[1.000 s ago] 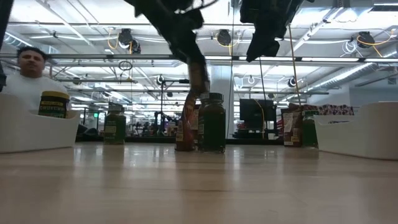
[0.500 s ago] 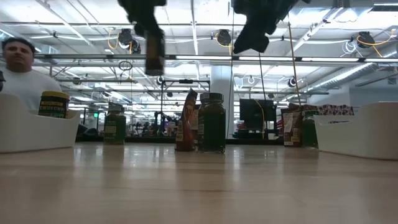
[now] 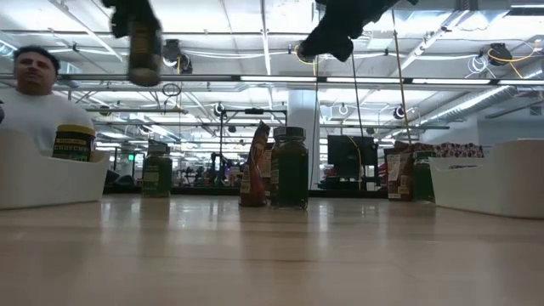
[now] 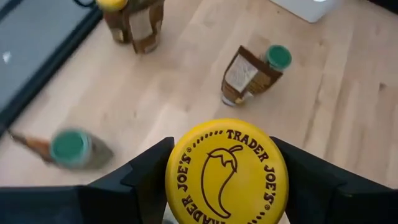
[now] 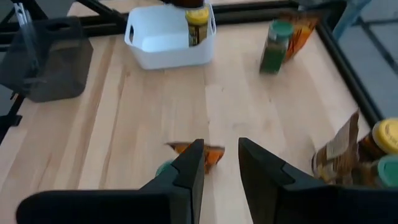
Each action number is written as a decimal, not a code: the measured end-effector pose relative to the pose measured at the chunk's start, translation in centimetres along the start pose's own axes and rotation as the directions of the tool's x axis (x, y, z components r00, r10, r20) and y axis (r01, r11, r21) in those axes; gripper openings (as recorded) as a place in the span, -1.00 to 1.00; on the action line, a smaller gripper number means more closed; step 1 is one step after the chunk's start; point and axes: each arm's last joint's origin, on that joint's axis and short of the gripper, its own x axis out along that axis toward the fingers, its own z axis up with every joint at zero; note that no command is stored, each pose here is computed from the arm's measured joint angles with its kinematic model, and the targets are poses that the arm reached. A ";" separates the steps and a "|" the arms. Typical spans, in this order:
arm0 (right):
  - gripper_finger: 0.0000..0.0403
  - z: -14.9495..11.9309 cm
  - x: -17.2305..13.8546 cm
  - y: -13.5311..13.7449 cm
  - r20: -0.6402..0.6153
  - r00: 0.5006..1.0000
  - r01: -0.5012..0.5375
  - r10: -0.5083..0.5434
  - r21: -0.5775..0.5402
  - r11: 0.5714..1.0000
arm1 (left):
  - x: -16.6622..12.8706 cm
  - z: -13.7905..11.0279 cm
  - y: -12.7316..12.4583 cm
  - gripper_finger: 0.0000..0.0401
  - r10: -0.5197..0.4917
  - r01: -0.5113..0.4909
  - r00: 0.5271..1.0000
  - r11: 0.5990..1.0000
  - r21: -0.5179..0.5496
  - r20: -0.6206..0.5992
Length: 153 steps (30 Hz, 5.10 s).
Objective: Sort spices by type
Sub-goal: Put the bottom left yellow seasoning bottle into the left white bin
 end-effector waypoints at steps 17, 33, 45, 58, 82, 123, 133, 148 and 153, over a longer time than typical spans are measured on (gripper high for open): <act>-0.59 1.1 -0.1 -0.4 0.112 0.994 0.021 -0.013 -0.068 0.997 | 1.3 -5.3 -1.3 0.23 -0.115 0.118 0.978 0.993 0.004 -0.173; -0.59 1.1 -0.1 -0.4 0.112 0.994 0.021 -0.014 -0.063 0.998 | 2.1 -6.4 -1.8 0.23 -0.115 0.133 0.963 0.989 0.058 -0.244; -0.59 1.1 -0.1 -0.4 0.112 0.994 0.021 -0.014 -0.065 0.998 | 2.5 -6.8 -1.7 0.23 -0.074 0.124 0.945 0.982 0.139 -0.320; -0.59 1.0 -0.1 -0.4 0.101 0.995 0.020 -0.014 -0.060 0.998 | 4.0 -6.4 -1.9 0.23 -0.019 0.138 0.924 0.948 0.288 -0.381; -0.59 0.7 -0.1 -0.4 0.075 0.997 0.016 -0.012 -0.048 0.999 | 3.3 -7.2 -1.7 0.23 -0.046 0.084 0.888 0.994 0.064 -0.457; -0.59 0.7 -0.1 -0.4 0.075 0.997 0.020 -0.011 -0.116 0.993 | 3.4 -8.4 -2.0 0.23 0.209 -0.345 0.829 0.921 -0.179 -0.520; -0.59 0.7 -0.1 -0.4 0.073 0.997 0.020 -0.008 -0.166 0.986 | 3.0 -8.8 -1.5 0.23 0.289 -0.510 0.792 0.797 -0.323 -0.538; -0.59 0.3 -0.1 -0.4 0.033 0.999 0.011 -0.006 -0.173 0.985 | 4.4 -10.1 -0.8 0.23 0.393 -0.656 0.738 0.607 -0.448 -0.548; -0.59 0.0 0.0 -0.3 0.001 1.000 0.004 -0.004 -0.184 0.983 | 5.3 -11.2 -0.3 0.23 0.441 -0.703 0.704 0.546 -0.456 -0.557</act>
